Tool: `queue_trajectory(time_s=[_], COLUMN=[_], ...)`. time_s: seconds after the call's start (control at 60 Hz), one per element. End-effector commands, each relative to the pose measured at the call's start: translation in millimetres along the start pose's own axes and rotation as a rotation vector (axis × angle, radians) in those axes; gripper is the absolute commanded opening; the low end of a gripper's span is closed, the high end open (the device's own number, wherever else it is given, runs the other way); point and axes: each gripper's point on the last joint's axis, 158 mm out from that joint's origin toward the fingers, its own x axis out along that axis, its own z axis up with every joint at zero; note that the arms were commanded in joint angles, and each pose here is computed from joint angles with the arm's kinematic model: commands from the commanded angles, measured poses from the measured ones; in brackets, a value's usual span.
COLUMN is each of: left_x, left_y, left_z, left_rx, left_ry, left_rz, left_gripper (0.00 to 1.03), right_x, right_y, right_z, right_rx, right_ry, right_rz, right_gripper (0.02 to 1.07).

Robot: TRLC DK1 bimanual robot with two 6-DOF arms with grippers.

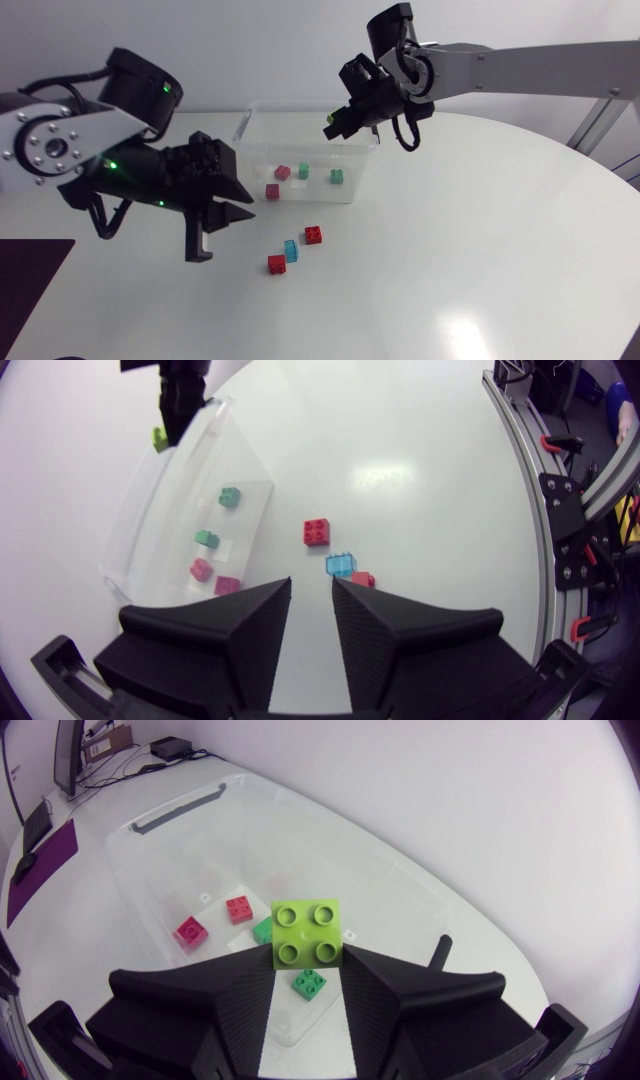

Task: Place the duplo bricks in the container

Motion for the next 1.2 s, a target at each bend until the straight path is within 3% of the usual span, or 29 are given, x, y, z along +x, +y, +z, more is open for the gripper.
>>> queue_trajectory(time_s=[0.0, 0.15, 0.217, 0.267, 0.317, 0.35, 0.367, 0.517, 0.667, 0.733, 0.767, 0.867, 1.033, 1.183], left_x=[-12, 21, 43, 55, 70, 78, 82, 102, 125, 135, 140, 159, 157, 128], left_y=[7, -16, -35, -46, -56, -60, -62, -75, -82, -82, -83, -80, -79, -56], left_z=[8, -17, -32, -40, -49, -53, -56, -65, -69, -67, -67, -73, -76, -61], left_rx=[-0.017, -0.033, -0.034, -0.037, -0.037, -0.038, -0.039, -0.040, -0.041, -0.039, -0.039, -0.063, -0.074, -0.085], left_ry=[-0.014, 0.041, 0.075, 0.097, 0.117, 0.125, 0.131, 0.159, 0.163, 0.158, 0.158, 0.161, 0.164, 0.126], left_rz=[0.012, -0.075, -0.142, -0.180, -0.217, -0.232, -0.242, -0.297, -0.315, -0.314, -0.317, -0.312, -0.315, -0.260], left_gripper=[0.31, 0.34, 0.53, 0.71, 0.87, 0.90, 0.90, 0.92, 0.92, 0.91, 0.84, 0.32, 0.29, 0.27], right_x=[19, 32, 39, 45, 49, 50, 50, 30, -12, -35, -45, -69, -79, -62], right_y=[-8, -14, -17, -17, -20, -21, -21, -25, -11, 5, 13, 40, 89, 114], right_z=[1, 5, 1, -3, -7, -8, -8, -4, -13, -26, -34, -62, -110, -137], right_rx=[0.029, 0.028, 0.031, 0.033, 0.033, 0.033, 0.033, 0.034, 0.021, 0.006, -0.002, -0.022, -0.030, 0.004], right_ry=[0.003, 0.000, 0.020, 0.036, 0.052, 0.056, 0.056, 0.044, 0.045, 0.047, 0.051, 0.075, 0.155, 0.240], right_rz=[-0.016, -0.026, -0.025, -0.024, -0.032, -0.035, -0.033, -0.042, -0.027, -0.009, 0.001, 0.038, 0.106, 0.139], right_gripper=[0.34, 0.34, 0.37, 0.52, 0.84, 1.01, 1.03, 1.03, 1.03, 1.03, 1.03, 1.03, 1.03, 1.03])
